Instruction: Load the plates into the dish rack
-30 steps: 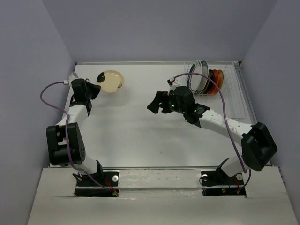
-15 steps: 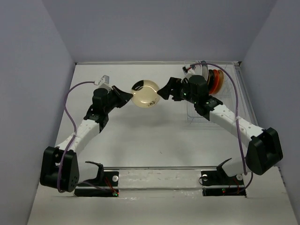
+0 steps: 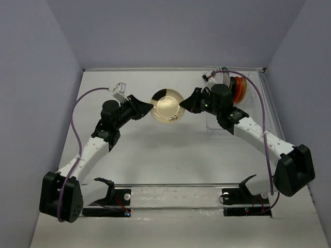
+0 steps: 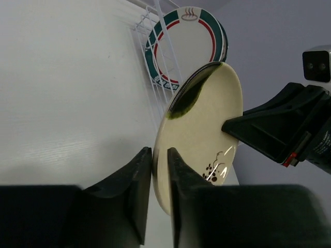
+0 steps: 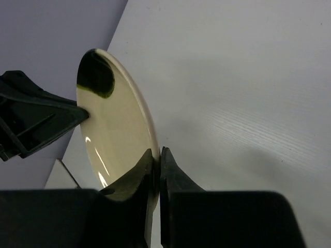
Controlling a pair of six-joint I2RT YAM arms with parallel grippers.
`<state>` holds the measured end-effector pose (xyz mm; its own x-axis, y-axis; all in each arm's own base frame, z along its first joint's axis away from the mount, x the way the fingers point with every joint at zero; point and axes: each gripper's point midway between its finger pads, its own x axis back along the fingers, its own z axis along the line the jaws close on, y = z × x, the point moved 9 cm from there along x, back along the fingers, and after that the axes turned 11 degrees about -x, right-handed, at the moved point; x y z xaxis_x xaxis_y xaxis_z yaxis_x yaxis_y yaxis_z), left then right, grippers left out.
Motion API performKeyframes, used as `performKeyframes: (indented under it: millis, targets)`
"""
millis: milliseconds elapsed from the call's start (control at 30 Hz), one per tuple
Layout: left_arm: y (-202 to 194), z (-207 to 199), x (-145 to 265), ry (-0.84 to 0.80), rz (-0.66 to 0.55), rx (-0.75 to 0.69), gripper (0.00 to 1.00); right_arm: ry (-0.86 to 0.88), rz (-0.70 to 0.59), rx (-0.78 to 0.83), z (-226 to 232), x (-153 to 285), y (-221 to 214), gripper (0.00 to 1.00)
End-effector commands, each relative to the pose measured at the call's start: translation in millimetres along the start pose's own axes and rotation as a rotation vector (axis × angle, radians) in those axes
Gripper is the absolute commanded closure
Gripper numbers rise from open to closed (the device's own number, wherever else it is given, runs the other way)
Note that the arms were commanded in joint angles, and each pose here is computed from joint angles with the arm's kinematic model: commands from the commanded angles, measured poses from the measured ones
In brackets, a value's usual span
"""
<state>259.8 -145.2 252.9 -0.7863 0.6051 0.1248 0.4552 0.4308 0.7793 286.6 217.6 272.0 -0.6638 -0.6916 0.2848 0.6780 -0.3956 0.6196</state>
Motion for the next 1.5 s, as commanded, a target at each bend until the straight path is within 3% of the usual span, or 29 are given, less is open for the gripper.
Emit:
performKeyframes:
  millis: [0, 33, 67, 100, 200, 300, 467, 533, 700, 900, 1067, 1467]
  targets:
    - [19, -24, 11, -0.111, -0.045, -0.082, 0.58, 0.017, -0.091, 0.03, 7, 18, 16, 0.93]
    - [20, -26, 12, -0.111, -0.035, -0.094, 0.46, 0.023, -0.107, 0.04, 11, 23, 19, 0.93]
    - [26, -31, 16, -0.113, -0.043, -0.117, 0.15, 0.002, -0.139, 0.037, 5, 27, 28, 0.93]
    - [25, -28, 18, -0.077, -0.018, -0.147, 0.03, -0.016, -0.153, 0.036, 2, 31, 34, 0.93]
    - [31, -31, 33, -0.024, -0.017, -0.228, 0.01, -0.08, -0.274, 0.035, -9, 53, 67, 0.93]
    - [30, -34, 51, -0.003, -0.008, -0.294, 0.01, -0.275, -0.411, 0.08, -25, 85, 102, 0.93]
    - [21, -38, 79, -0.032, -0.021, -0.38, 0.01, -0.704, -0.754, 0.155, -51, 137, 168, 0.93]
    - [11, -32, 84, -0.023, -0.008, -0.396, 0.01, -0.848, -0.855, 0.116, -75, 158, 191, 0.93]
    - [18, -42, 96, -0.042, -0.054, -0.452, 0.01, -1.063, -1.076, 0.102, -98, 193, 244, 0.93]
    - [15, -46, 101, -0.083, -0.032, -0.457, 0.01, -1.252, -0.968, 0.232, -151, 173, 261, 0.93]
    - [16, -50, 106, -0.101, -0.053, -0.463, 0.01, -1.269, -0.858, 0.343, -173, 159, 258, 0.93]
    - [16, -51, 109, -0.102, -0.059, -0.462, 0.01, -1.265, -0.622, 0.439, -203, 117, 230, 0.93]
